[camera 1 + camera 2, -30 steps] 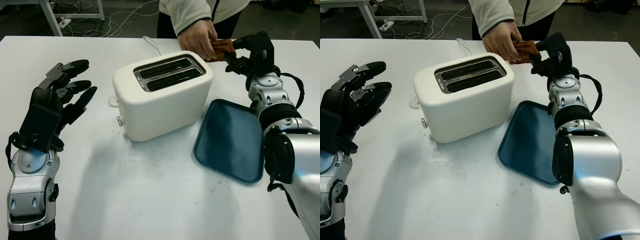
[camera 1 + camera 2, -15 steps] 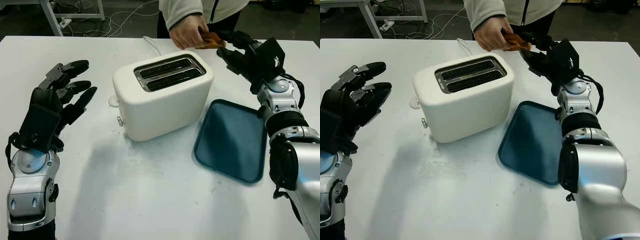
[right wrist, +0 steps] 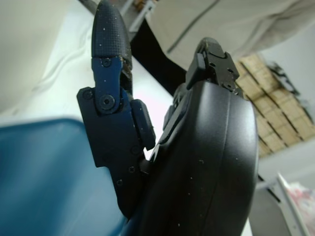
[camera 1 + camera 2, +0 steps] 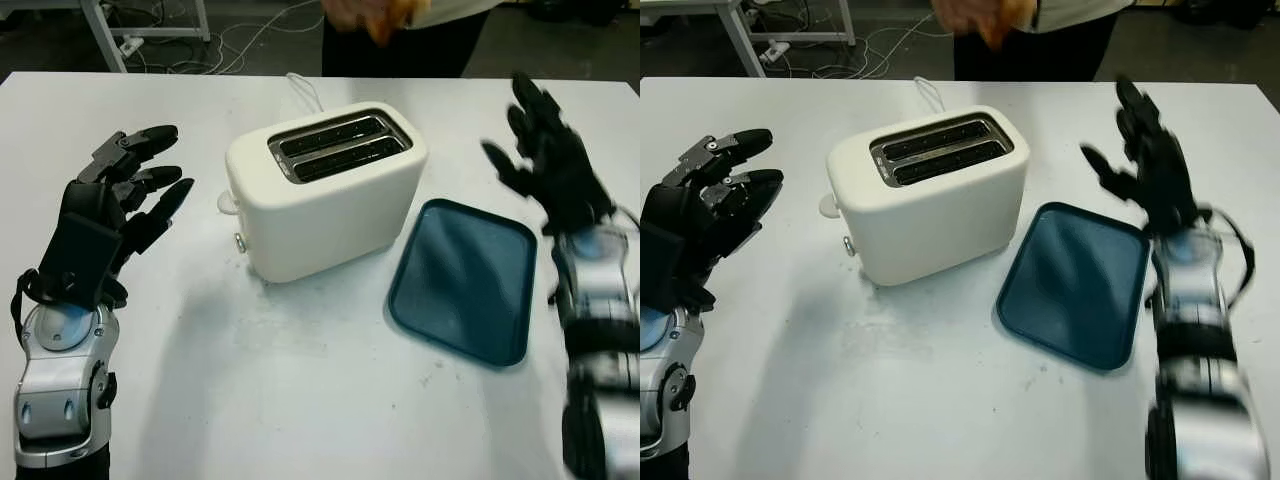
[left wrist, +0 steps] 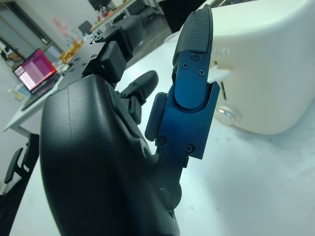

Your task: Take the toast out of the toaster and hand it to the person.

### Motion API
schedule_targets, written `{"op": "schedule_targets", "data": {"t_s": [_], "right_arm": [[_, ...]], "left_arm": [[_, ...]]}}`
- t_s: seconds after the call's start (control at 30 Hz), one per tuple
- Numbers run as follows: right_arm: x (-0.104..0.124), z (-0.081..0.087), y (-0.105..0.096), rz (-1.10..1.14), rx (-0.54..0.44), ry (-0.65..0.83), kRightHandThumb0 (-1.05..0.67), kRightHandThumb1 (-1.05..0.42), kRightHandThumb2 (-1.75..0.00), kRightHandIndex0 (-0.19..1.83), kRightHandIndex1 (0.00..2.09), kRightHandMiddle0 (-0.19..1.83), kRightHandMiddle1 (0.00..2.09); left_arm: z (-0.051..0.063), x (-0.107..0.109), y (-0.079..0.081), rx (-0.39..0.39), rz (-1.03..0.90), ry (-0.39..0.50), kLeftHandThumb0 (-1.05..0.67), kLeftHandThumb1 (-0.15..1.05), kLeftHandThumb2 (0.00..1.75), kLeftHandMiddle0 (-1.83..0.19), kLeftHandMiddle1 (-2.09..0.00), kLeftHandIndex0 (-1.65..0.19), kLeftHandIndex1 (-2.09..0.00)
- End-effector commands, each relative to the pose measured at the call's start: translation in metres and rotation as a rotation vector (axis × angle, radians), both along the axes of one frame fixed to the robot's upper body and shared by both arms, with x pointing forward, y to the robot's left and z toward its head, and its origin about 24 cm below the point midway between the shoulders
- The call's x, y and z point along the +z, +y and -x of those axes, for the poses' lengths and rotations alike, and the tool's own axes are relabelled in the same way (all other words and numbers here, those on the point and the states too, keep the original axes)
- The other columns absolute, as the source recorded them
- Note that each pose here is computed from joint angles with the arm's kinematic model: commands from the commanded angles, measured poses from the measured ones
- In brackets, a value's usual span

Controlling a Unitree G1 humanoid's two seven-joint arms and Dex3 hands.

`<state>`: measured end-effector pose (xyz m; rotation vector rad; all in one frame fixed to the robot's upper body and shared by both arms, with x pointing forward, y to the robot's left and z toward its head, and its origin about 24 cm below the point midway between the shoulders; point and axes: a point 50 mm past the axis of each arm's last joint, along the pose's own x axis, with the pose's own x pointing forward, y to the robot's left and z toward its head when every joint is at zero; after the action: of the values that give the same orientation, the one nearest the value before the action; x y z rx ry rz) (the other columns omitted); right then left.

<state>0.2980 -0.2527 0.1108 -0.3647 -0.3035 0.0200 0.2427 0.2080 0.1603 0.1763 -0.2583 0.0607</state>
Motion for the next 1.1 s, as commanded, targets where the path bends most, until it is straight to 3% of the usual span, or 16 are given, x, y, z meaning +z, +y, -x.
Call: {"op": "schedule_targets", "data": {"t_s": [0.0,0.13,0.23,0.43,0.57,0.67,0.8,0.97,1.07], "right_arm": [[-0.013,0.056,0.024,-0.166,0.024,-0.029,-0.66,-0.92,-0.22,0.15,0.05,0.19,0.05],[-0.026,0.091,0.059,-0.257,0.066,-0.038,-0.56,-0.92,-0.21,0.22,0.07,0.26,0.06],[-0.026,0.113,0.08,-0.334,0.071,0.004,-0.6,-0.92,-0.23,0.24,0.05,0.26,0.04],[-0.026,0.134,0.094,-0.42,0.07,0.07,-0.58,-0.92,-0.26,0.21,0.01,0.23,0.0],[-0.027,0.137,0.097,-0.414,0.065,0.096,-0.59,-0.92,-0.35,0.2,0.0,0.21,0.0],[-0.03,0.132,0.096,-0.386,0.053,0.081,-0.63,-0.92,-0.4,0.2,0.01,0.22,0.01],[-0.036,0.123,0.094,-0.361,0.034,0.083,-0.67,-0.92,-0.45,0.17,0.0,0.19,0.0],[-0.039,0.117,0.094,-0.371,0.007,0.098,-0.69,-0.92,-0.45,0.16,0.0,0.18,0.0],[-0.04,0.115,0.094,-0.364,0.003,0.105,-0.67,-0.92,-0.44,0.15,0.0,0.17,0.0]], "left_arm": [[0.015,-0.008,-0.001,0.019,0.035,-0.026,-0.7,0.92,0.16,-0.26,-0.9,-0.4,-0.52],[0.028,-0.023,-0.011,0.06,0.072,0.029,-0.71,0.92,0.18,-0.25,-0.89,-0.37,-0.51],[0.038,-0.035,-0.02,0.035,0.121,0.022,-0.65,0.92,0.21,-0.22,-0.88,-0.34,-0.49],[0.057,-0.07,-0.044,-0.013,0.269,-0.02,-0.66,0.92,0.18,-0.18,-0.84,-0.3,-0.48],[0.054,-0.086,-0.053,-0.113,0.348,-0.082,-0.61,0.92,0.17,-0.05,-1.0,-0.21,-0.55],[0.054,-0.091,-0.055,-0.158,0.388,-0.107,-0.6,0.92,0.19,-0.01,-0.96,-0.15,-0.6],[0.053,-0.096,-0.054,-0.18,0.37,-0.134,-0.63,0.92,0.29,0.0,-0.69,-0.01,-0.64],[0.052,-0.092,-0.052,-0.202,0.356,-0.123,-0.67,0.92,0.33,0.0,-0.66,0.0,-0.63],[0.051,-0.091,-0.053,-0.175,0.337,-0.129,-0.65,0.92,0.33,0.0,-0.7,0.0,-0.65]]}}
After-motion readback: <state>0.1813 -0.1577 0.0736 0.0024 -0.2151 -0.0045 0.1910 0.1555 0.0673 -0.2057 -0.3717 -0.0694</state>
